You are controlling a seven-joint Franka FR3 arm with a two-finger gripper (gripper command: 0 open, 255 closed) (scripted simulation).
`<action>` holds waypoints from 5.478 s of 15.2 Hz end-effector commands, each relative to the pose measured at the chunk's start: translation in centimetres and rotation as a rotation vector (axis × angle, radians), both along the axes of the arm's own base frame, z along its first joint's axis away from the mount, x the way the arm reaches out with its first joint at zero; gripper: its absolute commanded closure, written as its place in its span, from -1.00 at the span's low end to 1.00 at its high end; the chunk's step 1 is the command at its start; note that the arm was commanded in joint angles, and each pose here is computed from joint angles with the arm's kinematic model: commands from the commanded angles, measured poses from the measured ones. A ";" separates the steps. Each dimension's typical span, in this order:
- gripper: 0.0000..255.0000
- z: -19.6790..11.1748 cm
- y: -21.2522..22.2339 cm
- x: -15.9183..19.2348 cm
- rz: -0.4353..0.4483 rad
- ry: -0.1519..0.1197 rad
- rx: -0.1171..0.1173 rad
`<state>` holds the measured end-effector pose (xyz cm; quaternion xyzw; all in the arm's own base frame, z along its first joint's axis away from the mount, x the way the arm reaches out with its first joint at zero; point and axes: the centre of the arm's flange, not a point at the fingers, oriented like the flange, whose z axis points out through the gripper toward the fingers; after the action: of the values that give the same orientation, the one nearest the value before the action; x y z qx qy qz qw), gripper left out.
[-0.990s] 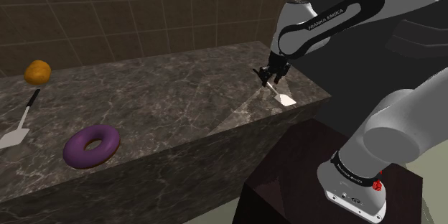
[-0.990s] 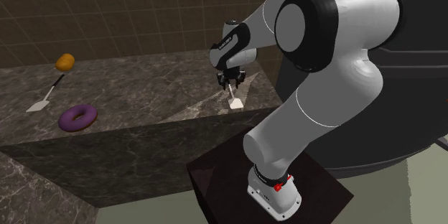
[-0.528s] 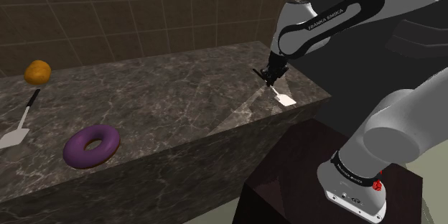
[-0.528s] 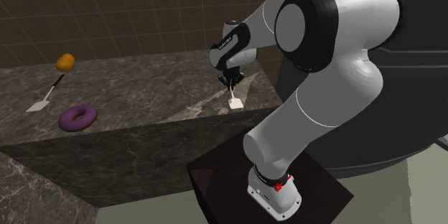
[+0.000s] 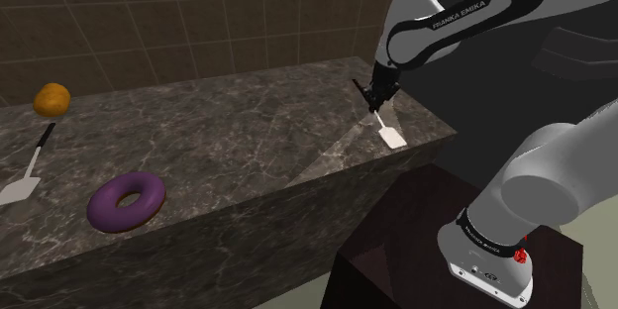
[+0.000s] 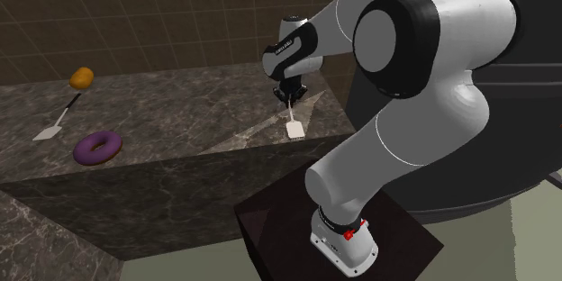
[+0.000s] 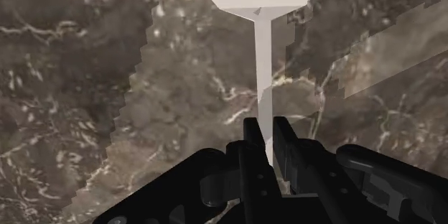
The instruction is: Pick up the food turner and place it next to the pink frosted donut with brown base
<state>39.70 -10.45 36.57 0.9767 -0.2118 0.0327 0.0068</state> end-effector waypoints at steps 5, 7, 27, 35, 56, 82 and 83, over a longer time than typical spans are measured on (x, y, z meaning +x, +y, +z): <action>1.00 3.1 0.0 0.0 0.000 0.001 0.000; 1.00 4.1 0.0 0.0 0.000 0.001 0.000; 1.00 9.2 12.7 3.4 0.000 0.001 0.000; 1.00 9.2 22.9 6.2 0.000 0.001 0.000; 1.00 7.1 45.2 12.2 0.000 0.001 0.000; -1.00 -1.5 45.2 12.2 0.000 0.001 0.000; -1.00 -1.5 45.2 12.2 0.000 0.001 0.000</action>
<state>51.87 34.78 35.06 0.9767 -0.2119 0.0324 0.0068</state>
